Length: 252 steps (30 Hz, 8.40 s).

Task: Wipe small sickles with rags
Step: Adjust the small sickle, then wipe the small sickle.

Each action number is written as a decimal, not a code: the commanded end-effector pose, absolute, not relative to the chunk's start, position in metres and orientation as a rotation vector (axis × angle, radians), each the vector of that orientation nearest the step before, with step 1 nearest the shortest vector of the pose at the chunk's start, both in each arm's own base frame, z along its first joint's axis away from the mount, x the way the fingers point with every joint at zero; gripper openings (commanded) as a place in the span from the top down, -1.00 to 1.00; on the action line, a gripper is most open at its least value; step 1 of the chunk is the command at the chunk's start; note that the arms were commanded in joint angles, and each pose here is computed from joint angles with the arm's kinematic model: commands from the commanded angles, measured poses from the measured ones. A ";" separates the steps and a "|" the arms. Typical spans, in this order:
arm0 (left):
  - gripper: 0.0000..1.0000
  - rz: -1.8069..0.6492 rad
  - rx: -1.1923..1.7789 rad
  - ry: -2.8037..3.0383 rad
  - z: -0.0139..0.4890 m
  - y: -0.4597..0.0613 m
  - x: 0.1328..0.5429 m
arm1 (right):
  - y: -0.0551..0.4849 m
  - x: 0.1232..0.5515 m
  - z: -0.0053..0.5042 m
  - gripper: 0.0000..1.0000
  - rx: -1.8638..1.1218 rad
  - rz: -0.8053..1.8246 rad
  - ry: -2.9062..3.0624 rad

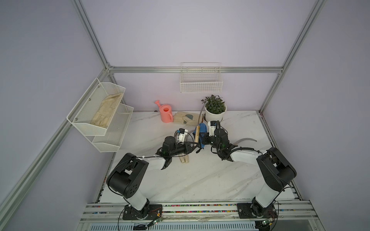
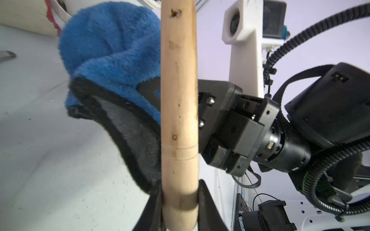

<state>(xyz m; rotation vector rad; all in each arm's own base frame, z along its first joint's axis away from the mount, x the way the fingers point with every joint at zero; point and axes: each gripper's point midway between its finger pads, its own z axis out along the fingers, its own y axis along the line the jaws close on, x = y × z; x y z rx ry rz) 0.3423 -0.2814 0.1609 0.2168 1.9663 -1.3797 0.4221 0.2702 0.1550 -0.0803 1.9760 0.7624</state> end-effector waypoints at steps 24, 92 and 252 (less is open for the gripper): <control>1.00 -1.460 0.258 1.694 0.205 -0.267 0.348 | 0.347 0.327 0.177 1.00 -0.379 1.156 1.869; 1.00 -1.269 0.329 1.817 0.192 -0.289 0.339 | 0.291 0.350 0.167 1.00 -0.145 1.038 1.954; 1.00 -1.299 0.576 1.949 0.181 -0.332 0.317 | 0.224 0.439 0.185 1.00 -0.039 1.218 1.786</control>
